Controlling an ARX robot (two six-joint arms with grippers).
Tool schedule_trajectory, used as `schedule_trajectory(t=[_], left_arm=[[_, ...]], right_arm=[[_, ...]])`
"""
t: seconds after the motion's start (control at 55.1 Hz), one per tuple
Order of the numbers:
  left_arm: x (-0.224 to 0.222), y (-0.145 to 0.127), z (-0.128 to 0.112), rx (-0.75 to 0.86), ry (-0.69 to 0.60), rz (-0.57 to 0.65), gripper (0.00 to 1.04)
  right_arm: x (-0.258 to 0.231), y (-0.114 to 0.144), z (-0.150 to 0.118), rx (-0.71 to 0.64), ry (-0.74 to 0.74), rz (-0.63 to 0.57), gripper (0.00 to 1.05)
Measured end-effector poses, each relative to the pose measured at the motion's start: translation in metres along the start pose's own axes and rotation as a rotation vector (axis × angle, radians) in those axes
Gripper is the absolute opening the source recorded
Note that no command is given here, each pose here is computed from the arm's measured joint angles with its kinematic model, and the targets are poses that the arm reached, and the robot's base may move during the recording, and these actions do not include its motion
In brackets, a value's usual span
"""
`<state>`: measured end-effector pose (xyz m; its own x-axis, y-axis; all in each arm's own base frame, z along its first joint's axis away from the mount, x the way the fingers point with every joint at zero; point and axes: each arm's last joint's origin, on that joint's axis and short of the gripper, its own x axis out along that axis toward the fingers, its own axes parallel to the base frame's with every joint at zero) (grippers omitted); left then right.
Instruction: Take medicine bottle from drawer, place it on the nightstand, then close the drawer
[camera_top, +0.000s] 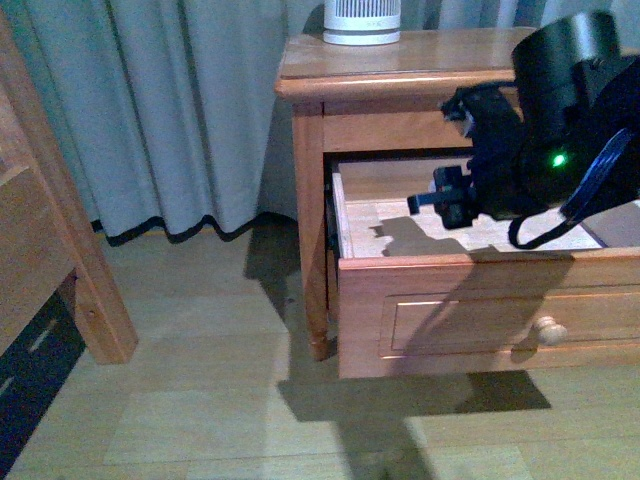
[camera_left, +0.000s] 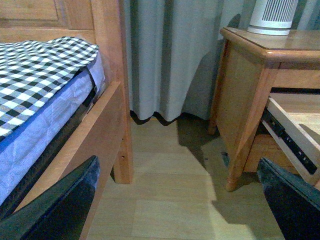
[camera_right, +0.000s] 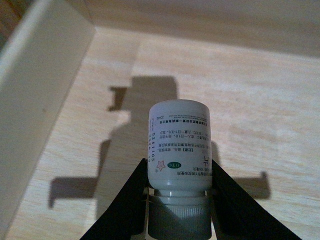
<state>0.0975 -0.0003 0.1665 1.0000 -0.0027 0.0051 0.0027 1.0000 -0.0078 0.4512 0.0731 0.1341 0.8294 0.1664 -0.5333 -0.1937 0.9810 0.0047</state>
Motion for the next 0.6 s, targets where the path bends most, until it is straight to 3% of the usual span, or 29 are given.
schedule_trajectory(t=[0.327, 0.599], left_arm=[[0.000, 0.000, 0.000, 0.000, 0.000, 0.000, 0.98], [0.000, 0.000, 0.000, 0.000, 0.000, 0.000, 0.98]], right_arm=[[-0.061, -0.024, 0.114, 0.003, -0.231, -0.030, 0.30], [-0.043, -0.057, 0.180, -0.027, -0.292, -0.131, 0.30]])
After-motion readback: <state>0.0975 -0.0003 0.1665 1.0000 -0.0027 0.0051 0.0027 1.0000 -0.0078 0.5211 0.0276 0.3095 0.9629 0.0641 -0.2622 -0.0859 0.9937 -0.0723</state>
